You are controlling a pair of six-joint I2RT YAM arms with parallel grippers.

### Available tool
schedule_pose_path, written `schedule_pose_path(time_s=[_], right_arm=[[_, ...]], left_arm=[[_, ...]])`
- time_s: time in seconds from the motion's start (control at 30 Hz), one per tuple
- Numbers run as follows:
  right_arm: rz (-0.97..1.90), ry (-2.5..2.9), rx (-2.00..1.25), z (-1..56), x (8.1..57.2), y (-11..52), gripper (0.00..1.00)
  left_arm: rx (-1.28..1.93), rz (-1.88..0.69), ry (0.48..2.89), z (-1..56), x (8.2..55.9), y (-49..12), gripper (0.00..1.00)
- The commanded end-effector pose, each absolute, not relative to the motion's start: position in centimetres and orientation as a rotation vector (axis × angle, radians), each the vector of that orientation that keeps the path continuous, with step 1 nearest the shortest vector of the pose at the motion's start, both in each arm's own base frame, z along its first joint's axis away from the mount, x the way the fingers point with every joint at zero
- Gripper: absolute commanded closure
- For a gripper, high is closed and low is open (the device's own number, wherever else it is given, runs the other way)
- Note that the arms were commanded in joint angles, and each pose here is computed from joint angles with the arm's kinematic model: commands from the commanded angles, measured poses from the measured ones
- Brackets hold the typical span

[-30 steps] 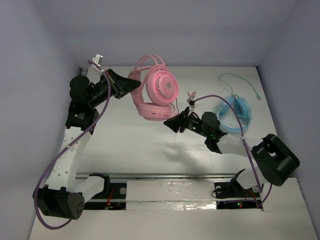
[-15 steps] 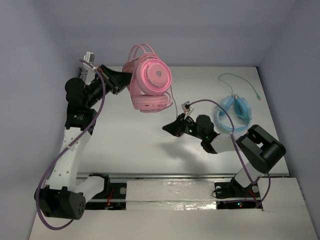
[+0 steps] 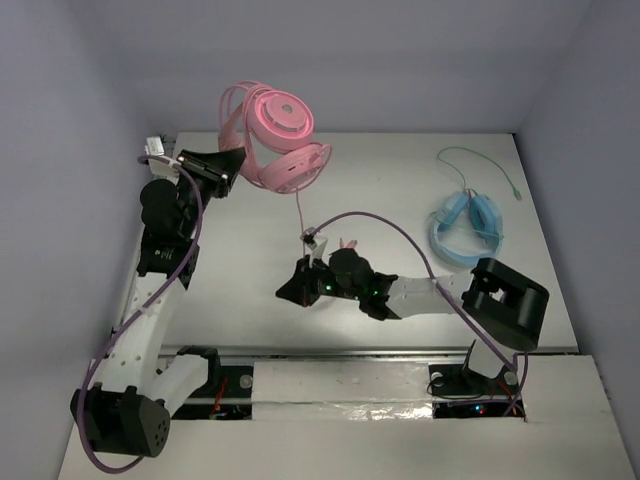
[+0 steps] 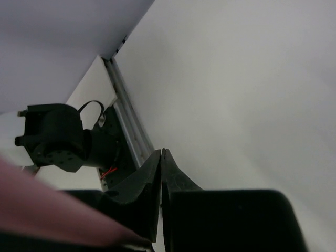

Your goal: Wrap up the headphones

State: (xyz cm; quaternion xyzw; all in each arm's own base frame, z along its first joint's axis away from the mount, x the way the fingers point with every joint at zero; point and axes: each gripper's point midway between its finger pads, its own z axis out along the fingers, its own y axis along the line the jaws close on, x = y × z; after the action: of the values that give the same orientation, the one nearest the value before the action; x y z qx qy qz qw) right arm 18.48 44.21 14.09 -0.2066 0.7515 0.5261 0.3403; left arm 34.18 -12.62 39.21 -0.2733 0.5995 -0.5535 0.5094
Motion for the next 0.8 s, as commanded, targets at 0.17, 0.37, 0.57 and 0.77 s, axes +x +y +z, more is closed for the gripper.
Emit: schedule_pose_path(time_s=[0.17, 0.37, 0.57, 0.77], right_arm=[[1.303, 2.030, -0.660, 15.5, 12.4, 46.4, 0.92], [1.251, 2.070, -0.829, 16.9, 7.0, 46.0, 0.92], [1.241, 2.131, -1.031, 18.0, 3.7, 45.5, 0.91], [1.177, 2.130, -1.188, 20.5, 3.1, 44.6, 0.93]], left_arm=[[-0.745, -0.943, 1.230, 41.4, 34.3, -6.2, 1.00], [-0.776, -0.652, 1.291, 38.4, 34.9, -3.2, 1.00], [-0.727, -0.493, 1.404, 36.0, 34.9, -4.7, 1.00], [-0.604, -0.297, 1.593, 31.7, 33.8, -8.2, 1.00]])
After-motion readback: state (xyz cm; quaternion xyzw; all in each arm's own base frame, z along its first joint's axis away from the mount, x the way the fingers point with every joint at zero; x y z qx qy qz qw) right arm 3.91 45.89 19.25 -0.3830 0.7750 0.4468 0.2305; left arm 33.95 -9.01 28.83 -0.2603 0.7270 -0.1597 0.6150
